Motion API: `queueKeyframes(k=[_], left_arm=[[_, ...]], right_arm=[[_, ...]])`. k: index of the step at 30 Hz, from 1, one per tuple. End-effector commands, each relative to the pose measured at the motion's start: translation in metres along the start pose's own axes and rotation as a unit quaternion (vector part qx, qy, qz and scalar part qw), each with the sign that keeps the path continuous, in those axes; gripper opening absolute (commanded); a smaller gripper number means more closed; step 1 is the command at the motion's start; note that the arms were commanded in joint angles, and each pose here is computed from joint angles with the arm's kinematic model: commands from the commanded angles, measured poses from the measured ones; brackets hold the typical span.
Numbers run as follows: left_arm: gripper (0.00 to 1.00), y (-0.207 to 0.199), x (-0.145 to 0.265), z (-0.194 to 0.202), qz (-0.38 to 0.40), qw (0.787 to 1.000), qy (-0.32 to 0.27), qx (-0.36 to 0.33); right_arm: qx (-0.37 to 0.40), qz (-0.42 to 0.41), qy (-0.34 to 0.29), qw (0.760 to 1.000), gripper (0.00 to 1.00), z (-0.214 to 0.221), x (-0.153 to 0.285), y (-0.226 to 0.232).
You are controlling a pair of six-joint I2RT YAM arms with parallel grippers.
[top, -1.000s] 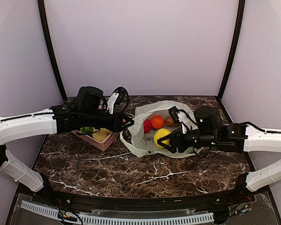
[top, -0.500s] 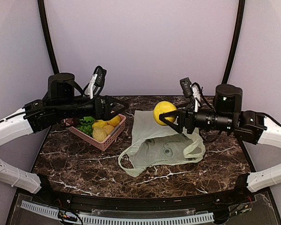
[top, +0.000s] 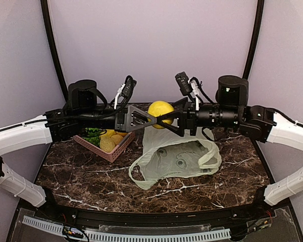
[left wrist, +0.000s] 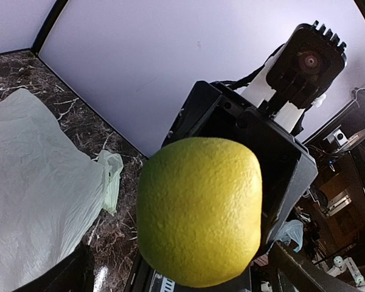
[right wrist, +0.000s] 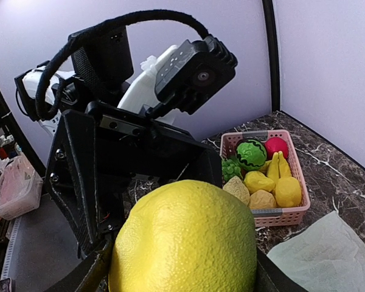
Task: Untie the knot of the plastic bag and take out the fruit
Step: Pass from the right arm to the left
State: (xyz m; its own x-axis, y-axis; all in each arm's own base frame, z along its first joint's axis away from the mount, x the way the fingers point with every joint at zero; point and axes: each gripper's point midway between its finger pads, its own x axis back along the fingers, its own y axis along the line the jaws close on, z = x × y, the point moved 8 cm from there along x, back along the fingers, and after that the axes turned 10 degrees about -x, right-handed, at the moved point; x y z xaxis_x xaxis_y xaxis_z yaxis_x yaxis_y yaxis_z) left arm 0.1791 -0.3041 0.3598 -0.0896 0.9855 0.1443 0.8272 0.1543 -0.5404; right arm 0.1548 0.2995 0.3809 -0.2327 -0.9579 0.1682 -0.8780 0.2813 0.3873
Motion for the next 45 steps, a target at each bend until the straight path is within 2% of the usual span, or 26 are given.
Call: queueKeyframes(k=[1,9,11,28,30,33,36,38,45], left_arm=[[0.99,-0.022,0.001,-0.019,0.064,0.997,-0.032,-0.012],[0.99,-0.022,-0.002,-0.023,0.078,0.996,-0.048,-0.005],[0.95,-0.022,-0.002,-0.023,0.080,0.995,-0.051,-0.006],[0.48,-0.019,-0.006,-0.018,0.089,0.995,-0.044,0.001],[0.41,-0.018,-0.006,-0.018,0.089,0.995,-0.043,0.001],[0.36,-0.017,-0.007,-0.017,0.088,0.995,-0.042,0.003],[0.34,-0.017,-0.007,-0.017,0.085,0.996,-0.042,0.003],[0.33,-0.016,-0.005,-0.018,0.073,0.996,-0.044,-0.002],[0.33,-0.004,0.024,-0.028,-0.042,0.998,-0.024,-0.038]], right_arm=[[0.023,-0.047,-0.010,0.999,0.66,-0.012,-0.001,0.014],[0.018,-0.061,0.008,0.998,0.66,-0.008,-0.008,0.013],[0.019,-0.063,0.009,0.998,0.66,-0.008,-0.008,0.013],[0.022,-0.049,0.014,0.998,0.70,-0.005,-0.011,0.009],[0.022,-0.043,0.010,0.999,0.73,-0.005,-0.010,0.009],[0.023,-0.040,0.008,0.999,0.78,-0.006,-0.008,0.009],[0.023,-0.036,0.006,0.999,0.92,-0.005,-0.007,0.008],[0.023,-0.029,0.001,0.999,0.98,-0.006,-0.005,0.007],[0.020,0.057,-0.053,0.997,0.99,-0.011,0.021,-0.002]])
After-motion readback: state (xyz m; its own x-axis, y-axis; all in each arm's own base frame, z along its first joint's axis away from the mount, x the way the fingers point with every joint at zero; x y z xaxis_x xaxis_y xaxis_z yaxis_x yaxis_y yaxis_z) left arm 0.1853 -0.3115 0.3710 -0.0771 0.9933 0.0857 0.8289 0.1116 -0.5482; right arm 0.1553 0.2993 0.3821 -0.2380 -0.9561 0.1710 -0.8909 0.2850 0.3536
